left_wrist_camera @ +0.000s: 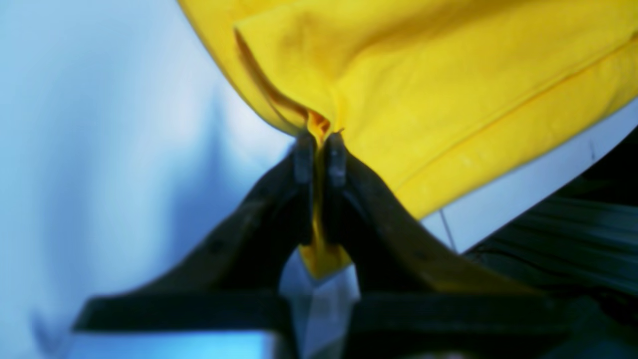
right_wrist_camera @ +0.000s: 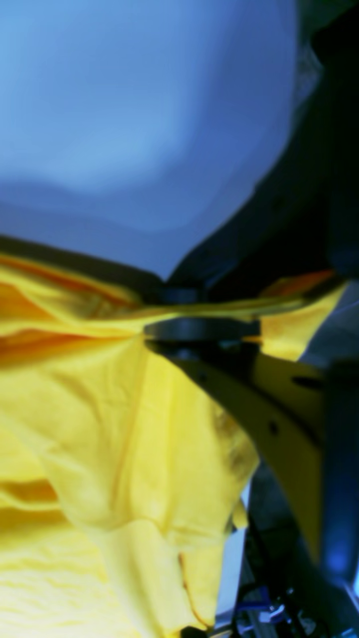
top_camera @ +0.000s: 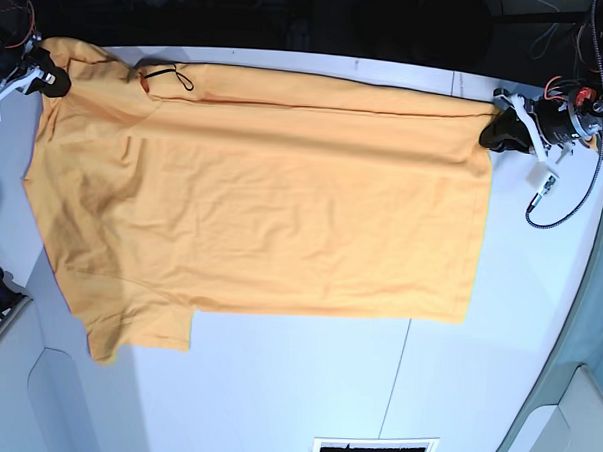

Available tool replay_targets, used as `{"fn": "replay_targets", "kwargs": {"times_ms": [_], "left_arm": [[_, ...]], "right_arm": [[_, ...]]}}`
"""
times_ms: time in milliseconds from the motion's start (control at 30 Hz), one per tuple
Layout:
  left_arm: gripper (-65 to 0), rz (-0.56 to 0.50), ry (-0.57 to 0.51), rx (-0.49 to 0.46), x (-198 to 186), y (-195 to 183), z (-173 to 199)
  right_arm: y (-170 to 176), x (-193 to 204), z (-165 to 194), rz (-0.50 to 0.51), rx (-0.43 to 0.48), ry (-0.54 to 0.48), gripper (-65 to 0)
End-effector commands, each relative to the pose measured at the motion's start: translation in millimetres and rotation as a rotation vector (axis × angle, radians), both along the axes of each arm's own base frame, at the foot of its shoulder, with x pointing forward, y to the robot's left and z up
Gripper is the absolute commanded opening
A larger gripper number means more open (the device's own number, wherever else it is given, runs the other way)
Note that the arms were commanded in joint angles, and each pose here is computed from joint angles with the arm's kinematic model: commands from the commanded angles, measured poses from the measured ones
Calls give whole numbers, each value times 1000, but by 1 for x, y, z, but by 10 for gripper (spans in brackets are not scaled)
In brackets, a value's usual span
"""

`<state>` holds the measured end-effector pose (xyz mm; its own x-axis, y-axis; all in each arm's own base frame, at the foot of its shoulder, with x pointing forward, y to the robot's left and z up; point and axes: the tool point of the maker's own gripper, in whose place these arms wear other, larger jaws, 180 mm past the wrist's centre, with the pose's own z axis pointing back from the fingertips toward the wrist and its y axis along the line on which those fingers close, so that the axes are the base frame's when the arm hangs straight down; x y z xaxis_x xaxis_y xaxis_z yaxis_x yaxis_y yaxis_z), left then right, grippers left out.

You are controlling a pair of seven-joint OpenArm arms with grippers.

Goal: Layout the t-shirt on the table in an organized manner, then fold the t-shirt properly
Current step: 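Regrasp the shirt edge with both grippers and drag it to straighten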

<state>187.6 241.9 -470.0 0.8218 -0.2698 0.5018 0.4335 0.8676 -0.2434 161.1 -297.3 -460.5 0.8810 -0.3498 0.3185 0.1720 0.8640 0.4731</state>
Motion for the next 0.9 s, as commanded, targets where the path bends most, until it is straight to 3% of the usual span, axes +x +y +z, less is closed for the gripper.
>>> {"fn": "replay_targets", "kwargs": {"times_ms": [0, 233, 267, 333, 400, 467, 500, 700, 867], "left_arm": [[-650, -24, 35, 52, -9, 10, -3], [-650, -30, 57, 59, -14, 10, -5], [-635, -30, 57, 59, -14, 10, -5], [-533, -28, 56, 56, -14, 10, -4], [-420, -24, 52, 49, -13, 9, -4], [-357, -12, 44, 34, -9, 8, -1], [-354, -1, 38, 28, -7, 9, 1], [-354, 57, -53, 2, 21, 18, 32], [-354, 48, -139, -22, 40, 10, 57]], "right_arm": [[-10, 1, 9, 10, -24, -22, -650], [-22, -7, 13, -41, -25, -33, -650], [-23, -7, 13, -42, -26, -33, -650], [-23, -7, 13, -43, -26, -33, -650], [-24, -7, 14, -45, -28, -35, -489], [-29, -4, 18, -59, -38, -52, -361], [-34, -2, 21, -72, -50, -67, -336], [-85, 22, 64, -211, -178, -257, -334], [-117, 61, 99, -266, -297, -408, -334]]}}
